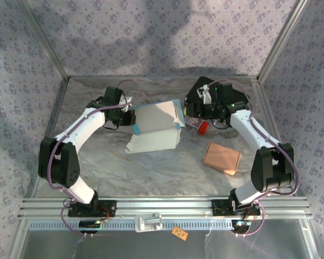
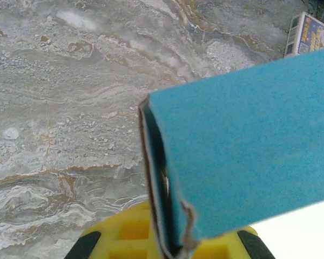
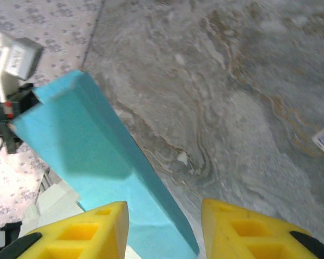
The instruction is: Fold the paper box
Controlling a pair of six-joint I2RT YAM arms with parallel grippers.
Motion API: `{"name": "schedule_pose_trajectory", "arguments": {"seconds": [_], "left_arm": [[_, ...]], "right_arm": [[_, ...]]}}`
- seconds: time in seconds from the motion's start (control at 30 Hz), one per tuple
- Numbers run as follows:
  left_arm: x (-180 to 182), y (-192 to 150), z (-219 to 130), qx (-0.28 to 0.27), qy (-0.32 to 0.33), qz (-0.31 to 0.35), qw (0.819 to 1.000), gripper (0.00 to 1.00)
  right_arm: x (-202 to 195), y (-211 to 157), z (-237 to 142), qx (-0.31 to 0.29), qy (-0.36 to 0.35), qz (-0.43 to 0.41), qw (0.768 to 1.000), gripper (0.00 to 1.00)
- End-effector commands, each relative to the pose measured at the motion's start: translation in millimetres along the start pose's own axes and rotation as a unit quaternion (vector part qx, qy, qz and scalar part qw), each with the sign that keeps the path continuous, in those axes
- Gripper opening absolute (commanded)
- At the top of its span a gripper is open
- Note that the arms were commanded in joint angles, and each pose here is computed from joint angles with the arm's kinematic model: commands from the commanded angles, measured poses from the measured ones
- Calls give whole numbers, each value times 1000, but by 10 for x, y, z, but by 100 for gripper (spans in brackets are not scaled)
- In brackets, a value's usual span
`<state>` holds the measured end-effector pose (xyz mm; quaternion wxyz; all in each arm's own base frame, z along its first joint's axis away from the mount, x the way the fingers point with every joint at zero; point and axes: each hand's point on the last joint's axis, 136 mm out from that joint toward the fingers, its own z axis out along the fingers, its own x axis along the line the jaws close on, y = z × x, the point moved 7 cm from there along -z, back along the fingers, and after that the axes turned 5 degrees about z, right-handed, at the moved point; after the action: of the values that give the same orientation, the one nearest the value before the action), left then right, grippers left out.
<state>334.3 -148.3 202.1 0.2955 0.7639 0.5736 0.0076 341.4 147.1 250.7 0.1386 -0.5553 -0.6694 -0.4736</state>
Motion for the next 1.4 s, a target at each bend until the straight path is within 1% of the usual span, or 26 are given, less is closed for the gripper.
{"name": "schedule_pose_trajectory", "arguments": {"seconds": [0.0, 0.1, 0.4, 0.83, 1.07, 1.2, 1.23, 1.37], "left_arm": [[-76, 111, -102, -23, -26, 18, 999, 0], [-79, 129, -93, -20, -28, 18, 999, 0], [-79, 173, -78, -19, -27, 18, 999, 0], [-91, 164, -118, -20, -26, 16, 999, 0], [-131, 156, -165, -23, -24, 21, 999, 0], [-166, 137, -171, -22, -21, 26, 999, 0], [-169, 129, -166, -21, -21, 26, 999, 0], [-201, 101, -146, -15, -16, 30, 999, 0]], "right_arm": [[125, 23, 38, 27, 46, -34, 998, 42], [147, 8, 125, 42, 47, -43, 997, 42], [224, -1, 248, 52, 52, -54, 996, 42], [393, -47, 348, 63, 20, -85, 994, 41], [354, -83, 429, 68, -75, -114, 988, 40], [379, -61, 478, 59, -134, -145, 978, 40], [365, -97, 489, 69, -152, -147, 975, 40], [368, -88, 542, 65, -211, -169, 960, 35]]}}
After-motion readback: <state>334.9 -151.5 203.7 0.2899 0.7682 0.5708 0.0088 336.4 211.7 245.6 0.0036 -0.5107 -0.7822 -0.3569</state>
